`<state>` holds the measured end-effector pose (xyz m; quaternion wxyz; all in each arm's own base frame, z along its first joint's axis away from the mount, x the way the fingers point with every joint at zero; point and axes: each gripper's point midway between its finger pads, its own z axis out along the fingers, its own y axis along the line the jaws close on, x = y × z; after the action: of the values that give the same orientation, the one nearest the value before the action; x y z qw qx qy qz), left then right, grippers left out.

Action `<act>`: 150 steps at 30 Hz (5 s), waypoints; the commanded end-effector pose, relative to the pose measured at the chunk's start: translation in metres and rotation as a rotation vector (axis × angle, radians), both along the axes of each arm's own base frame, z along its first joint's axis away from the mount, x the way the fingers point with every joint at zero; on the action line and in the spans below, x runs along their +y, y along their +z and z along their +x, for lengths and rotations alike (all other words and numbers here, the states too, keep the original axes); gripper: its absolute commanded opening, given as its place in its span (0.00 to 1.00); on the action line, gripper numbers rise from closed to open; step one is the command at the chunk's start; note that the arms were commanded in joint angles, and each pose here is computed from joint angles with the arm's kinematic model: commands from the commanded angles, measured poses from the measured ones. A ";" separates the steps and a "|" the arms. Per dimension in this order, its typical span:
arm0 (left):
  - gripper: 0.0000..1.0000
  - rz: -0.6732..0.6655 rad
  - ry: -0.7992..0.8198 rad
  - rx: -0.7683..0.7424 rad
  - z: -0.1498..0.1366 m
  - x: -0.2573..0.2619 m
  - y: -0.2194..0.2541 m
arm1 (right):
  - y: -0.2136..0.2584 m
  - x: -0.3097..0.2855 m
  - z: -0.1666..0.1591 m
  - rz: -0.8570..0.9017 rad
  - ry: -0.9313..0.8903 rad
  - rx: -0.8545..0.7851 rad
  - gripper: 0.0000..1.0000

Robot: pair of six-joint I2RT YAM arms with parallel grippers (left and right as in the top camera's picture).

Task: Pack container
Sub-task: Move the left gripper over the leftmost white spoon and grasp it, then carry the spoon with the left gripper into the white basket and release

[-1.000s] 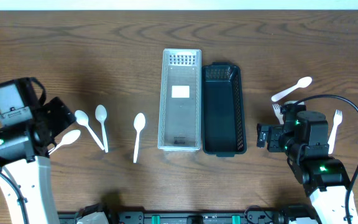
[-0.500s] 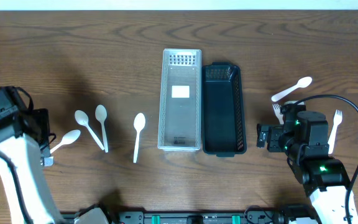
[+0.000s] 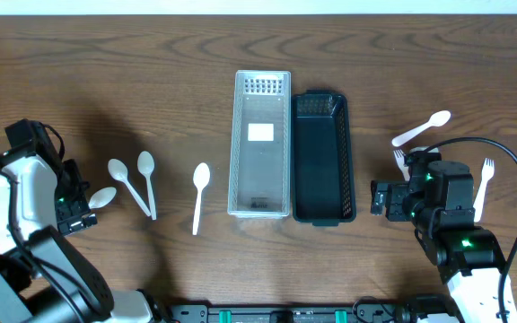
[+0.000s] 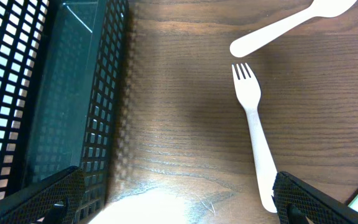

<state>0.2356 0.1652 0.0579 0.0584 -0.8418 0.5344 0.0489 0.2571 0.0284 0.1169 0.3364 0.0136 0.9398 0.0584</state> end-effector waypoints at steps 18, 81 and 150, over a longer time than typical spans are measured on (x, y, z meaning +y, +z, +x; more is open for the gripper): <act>0.98 -0.077 0.071 0.144 -0.013 0.018 -0.071 | 0.009 -0.002 0.004 0.012 -0.017 -0.020 0.99; 0.07 -0.100 -0.063 0.108 -0.014 0.010 -0.095 | 0.012 -0.002 0.009 0.010 -0.019 -0.043 0.99; 0.06 0.179 -2.357 -0.064 0.126 -0.371 0.019 | 0.009 -0.002 0.005 0.013 -0.017 -0.024 0.99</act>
<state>0.3590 -0.2015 0.0717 0.1327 0.1654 0.9771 -0.0197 0.2581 0.0285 0.1178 0.3388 0.0134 0.9389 0.0588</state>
